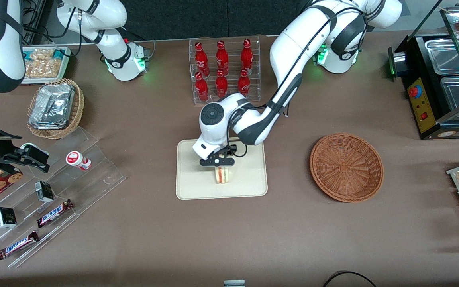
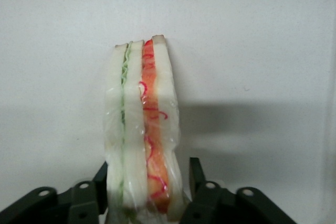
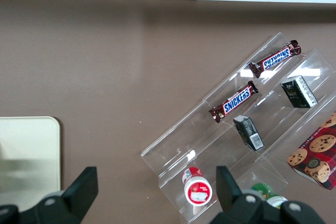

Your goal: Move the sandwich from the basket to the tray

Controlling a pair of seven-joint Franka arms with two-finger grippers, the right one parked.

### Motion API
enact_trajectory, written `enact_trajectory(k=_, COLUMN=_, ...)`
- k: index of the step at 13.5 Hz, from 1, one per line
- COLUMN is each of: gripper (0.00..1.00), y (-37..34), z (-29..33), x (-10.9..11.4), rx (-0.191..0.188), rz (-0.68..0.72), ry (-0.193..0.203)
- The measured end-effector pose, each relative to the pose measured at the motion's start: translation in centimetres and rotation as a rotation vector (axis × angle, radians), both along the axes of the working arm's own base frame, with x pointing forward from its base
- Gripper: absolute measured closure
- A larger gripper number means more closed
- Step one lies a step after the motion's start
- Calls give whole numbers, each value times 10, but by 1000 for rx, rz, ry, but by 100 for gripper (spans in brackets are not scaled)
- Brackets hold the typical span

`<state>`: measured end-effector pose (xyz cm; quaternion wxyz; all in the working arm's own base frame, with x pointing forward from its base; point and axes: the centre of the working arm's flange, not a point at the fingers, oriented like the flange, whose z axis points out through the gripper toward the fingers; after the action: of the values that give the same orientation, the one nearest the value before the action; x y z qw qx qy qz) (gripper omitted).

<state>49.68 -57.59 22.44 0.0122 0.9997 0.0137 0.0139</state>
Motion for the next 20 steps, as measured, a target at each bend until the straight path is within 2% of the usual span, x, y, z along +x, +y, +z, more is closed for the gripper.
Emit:
enact_trajectory(k=3, gripper=2, y=0, z=9, x=6, rx=-14, rz=21, ry=-16)
enact_trajectory(k=5, gripper=0, y=8, z=31, x=23, rx=-32, rz=44, ry=-39)
enact_trajectory(k=8, gripper=0, y=39, z=91, x=47, rx=-27, rz=76, ry=-43)
enact_trajectory(k=11, gripper=0, y=83, z=162, x=55, rx=-61, rz=52, ry=-23)
enact_trajectory(k=16, gripper=1, y=213, z=202, x=69, rx=-20, rz=-20, ry=13)
enact_trajectory(k=18, gripper=2, y=272, z=209, x=73, rx=-36, rz=-50, ry=38)
enact_trajectory(k=20, gripper=1, y=332, z=221, x=73, rx=-43, rz=-79, ry=39)
